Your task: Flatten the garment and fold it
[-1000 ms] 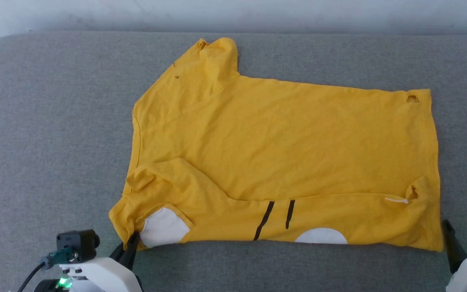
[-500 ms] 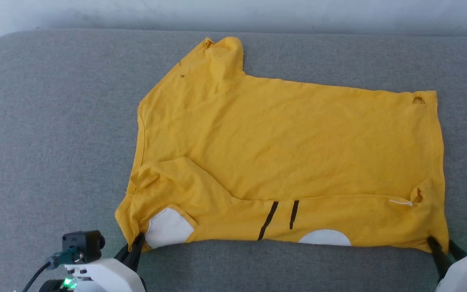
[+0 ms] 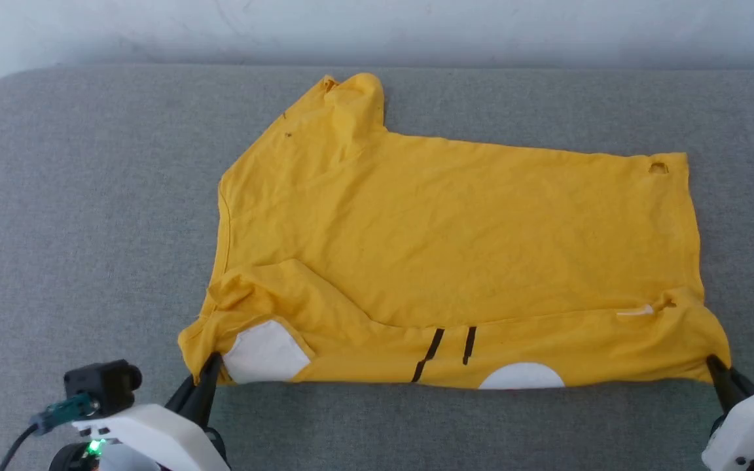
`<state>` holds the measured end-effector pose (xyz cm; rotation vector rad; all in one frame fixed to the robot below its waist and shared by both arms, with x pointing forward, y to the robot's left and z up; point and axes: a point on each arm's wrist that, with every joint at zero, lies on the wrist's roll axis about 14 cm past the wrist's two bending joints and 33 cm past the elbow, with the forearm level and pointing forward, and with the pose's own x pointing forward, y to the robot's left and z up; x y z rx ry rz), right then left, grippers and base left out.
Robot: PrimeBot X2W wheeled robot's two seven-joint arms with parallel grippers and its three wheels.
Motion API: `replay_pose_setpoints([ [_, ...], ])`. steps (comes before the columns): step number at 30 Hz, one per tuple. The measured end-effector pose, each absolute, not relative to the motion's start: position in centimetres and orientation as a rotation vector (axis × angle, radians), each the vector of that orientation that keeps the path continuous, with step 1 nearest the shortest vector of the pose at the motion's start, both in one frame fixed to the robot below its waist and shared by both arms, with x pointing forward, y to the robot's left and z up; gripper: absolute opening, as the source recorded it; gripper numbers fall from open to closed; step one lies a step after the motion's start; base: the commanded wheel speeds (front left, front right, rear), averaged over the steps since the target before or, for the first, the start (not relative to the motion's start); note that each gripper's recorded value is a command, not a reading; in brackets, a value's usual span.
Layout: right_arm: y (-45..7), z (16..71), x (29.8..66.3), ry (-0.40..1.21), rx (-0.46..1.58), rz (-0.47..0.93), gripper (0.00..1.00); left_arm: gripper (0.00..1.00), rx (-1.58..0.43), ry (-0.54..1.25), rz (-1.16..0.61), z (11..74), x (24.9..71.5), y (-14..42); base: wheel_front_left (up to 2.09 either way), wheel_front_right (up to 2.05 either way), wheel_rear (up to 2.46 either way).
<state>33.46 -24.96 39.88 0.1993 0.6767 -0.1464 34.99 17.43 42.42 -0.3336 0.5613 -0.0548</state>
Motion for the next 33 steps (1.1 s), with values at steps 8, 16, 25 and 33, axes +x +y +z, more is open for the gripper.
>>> replay_pose_setpoints([
  [8, -25.5, 44.2, 33.7, 0.591, 0.180, -0.143, 0.00, 0.00, -0.371, 0.535, -0.093, 45.2, 33.5, 17.4, 0.00, 0.00, 0.00],
  [16, -25.4, 42.7, 29.9, 0.726, 0.237, -0.139, 0.00, 0.00, -0.402, 0.671, -0.044, 43.8, 29.1, 18.0, 0.00, 0.00, 0.00],
  [25, -25.6, 39.7, 26.2, 0.861, 0.280, -0.168, 0.00, 0.00, -0.496, 0.833, 0.016, 40.3, 25.0, 17.3, 0.00, 0.00, 0.00],
  [33, -24.6, 37.8, 25.8, 0.886, 0.268, -0.151, 1.00, 1.00, -0.488, 0.815, 0.038, 38.5, 26.0, 17.8, 0.00, 0.00, 0.00],
])
